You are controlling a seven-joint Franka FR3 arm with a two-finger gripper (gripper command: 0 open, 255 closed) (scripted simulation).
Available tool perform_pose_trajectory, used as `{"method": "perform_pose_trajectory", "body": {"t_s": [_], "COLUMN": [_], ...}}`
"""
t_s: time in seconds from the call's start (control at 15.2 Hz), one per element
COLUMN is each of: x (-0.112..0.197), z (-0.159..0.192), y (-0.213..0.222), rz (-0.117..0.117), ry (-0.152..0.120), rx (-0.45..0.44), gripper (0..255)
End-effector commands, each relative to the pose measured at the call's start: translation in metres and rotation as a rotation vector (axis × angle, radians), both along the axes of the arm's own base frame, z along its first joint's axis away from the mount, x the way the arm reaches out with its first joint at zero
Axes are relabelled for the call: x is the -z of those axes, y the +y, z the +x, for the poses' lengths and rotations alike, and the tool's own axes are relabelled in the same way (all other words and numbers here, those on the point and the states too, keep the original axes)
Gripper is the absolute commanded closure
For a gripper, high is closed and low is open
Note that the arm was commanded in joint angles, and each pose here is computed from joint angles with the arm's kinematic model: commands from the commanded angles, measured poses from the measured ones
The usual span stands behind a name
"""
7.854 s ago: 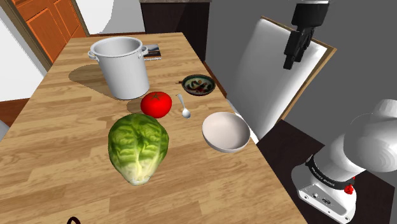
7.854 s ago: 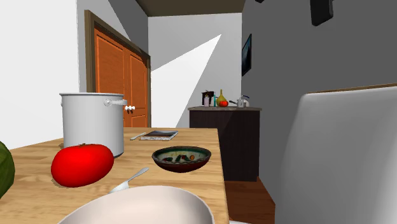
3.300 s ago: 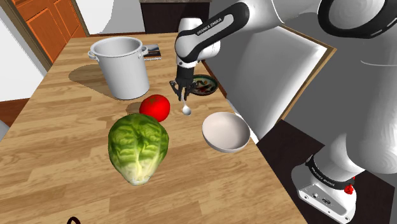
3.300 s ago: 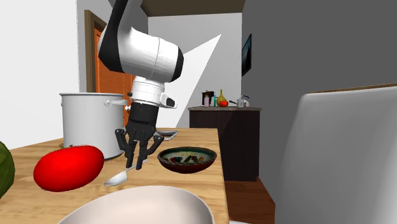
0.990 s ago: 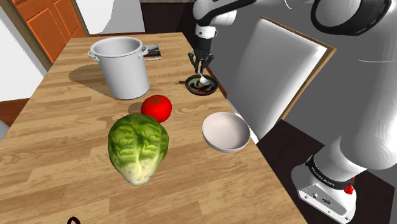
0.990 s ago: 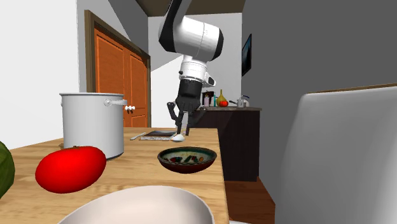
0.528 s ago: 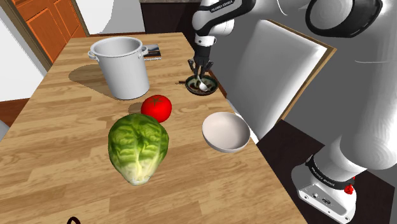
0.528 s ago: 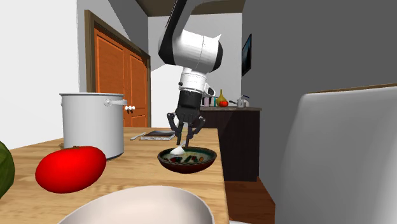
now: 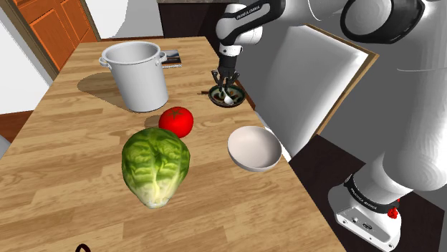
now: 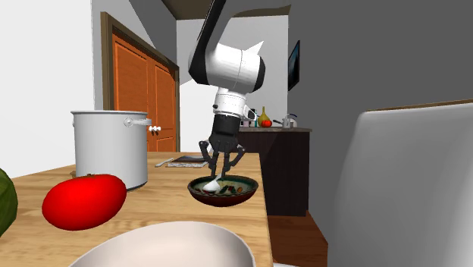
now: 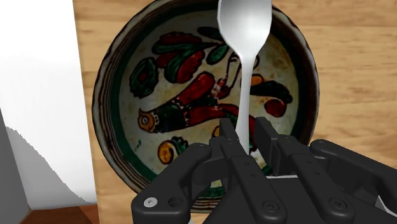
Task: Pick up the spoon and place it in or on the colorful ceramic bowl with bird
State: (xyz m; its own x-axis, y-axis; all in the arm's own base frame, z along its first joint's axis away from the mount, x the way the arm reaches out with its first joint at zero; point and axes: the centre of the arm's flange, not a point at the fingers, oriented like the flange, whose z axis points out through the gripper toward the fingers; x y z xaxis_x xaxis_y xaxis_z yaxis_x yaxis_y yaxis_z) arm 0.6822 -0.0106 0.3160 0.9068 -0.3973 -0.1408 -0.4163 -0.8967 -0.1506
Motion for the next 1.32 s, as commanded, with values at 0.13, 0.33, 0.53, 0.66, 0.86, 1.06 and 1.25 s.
{"method": "perform_pose_trajectory", "body": {"t_s": [0.13,0.33,0.53,0.66,0.86,1.06,1.25], "x": [0.001,0.001,-0.012,-0.038,-0.048,-0.048,-0.048], "z": [0.000,0.000,0.001,0.002,0.003,0.003,0.003], "y": [0.000,0.000,-0.003,-0.008,-0.010,-0.010,-0.010], "rz": [0.000,0.000,0.000,0.000,0.000,0.000,0.000], "ry": [0.001,0.001,0.001,0.001,0.001,0.001,0.001], "rx": [0.000,0.000,0.000,0.000,0.000,0.000,0.000], "gripper": [0,0,0,0,0,0,0]}}
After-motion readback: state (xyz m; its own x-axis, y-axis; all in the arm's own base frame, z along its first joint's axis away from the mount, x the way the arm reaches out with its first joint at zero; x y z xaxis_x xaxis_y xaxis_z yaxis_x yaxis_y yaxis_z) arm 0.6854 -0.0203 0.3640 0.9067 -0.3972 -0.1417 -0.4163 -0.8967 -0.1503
